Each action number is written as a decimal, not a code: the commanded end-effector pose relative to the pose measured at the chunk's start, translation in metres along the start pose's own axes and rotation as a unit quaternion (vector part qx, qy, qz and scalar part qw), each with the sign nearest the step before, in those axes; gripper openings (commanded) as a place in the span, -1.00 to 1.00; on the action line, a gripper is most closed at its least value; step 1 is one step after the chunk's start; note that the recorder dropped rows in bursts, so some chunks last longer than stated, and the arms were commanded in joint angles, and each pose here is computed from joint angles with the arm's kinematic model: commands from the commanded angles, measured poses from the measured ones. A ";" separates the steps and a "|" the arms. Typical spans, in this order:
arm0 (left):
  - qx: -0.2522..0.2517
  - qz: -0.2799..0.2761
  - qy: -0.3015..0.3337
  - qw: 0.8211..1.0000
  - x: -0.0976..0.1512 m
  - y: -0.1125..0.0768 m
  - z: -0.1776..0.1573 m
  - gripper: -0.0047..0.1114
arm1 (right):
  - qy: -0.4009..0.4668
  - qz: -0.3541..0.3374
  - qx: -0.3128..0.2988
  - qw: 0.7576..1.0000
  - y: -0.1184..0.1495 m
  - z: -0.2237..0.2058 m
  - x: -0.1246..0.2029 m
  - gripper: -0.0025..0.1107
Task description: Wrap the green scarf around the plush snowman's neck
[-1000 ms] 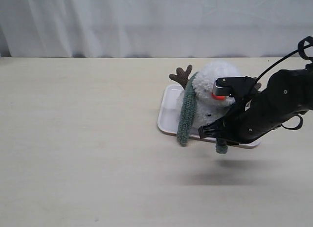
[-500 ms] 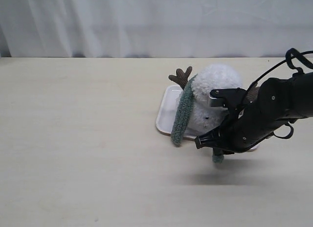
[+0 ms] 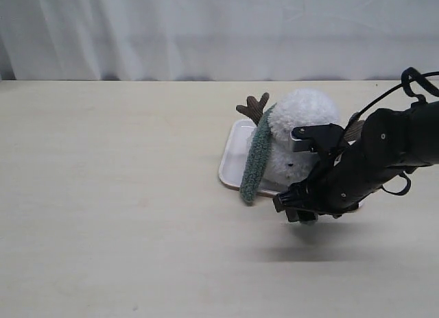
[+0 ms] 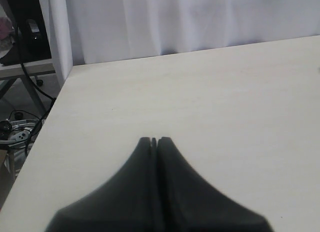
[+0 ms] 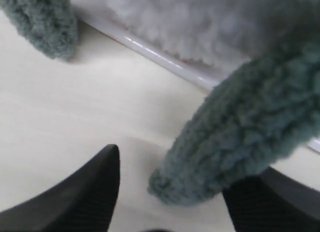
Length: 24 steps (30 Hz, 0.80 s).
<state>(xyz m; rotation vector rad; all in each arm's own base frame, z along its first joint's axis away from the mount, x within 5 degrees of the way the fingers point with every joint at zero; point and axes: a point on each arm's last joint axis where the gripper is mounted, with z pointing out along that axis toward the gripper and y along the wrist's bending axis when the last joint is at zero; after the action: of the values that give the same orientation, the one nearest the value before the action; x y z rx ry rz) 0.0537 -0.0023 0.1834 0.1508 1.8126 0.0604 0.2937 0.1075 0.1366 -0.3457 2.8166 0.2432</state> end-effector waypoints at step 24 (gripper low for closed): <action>0.004 0.000 -0.006 1.000 -0.001 0.000 0.000 -0.92 | -0.094 0.007 -0.156 0.983 0.028 -0.014 -0.016 0.17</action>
<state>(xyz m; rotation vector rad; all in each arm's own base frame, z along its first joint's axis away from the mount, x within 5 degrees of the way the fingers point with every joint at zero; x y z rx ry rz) 0.0537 -0.0023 0.1834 0.1508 1.8126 0.0604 0.2956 0.1356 0.1580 -0.3515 2.6213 0.6947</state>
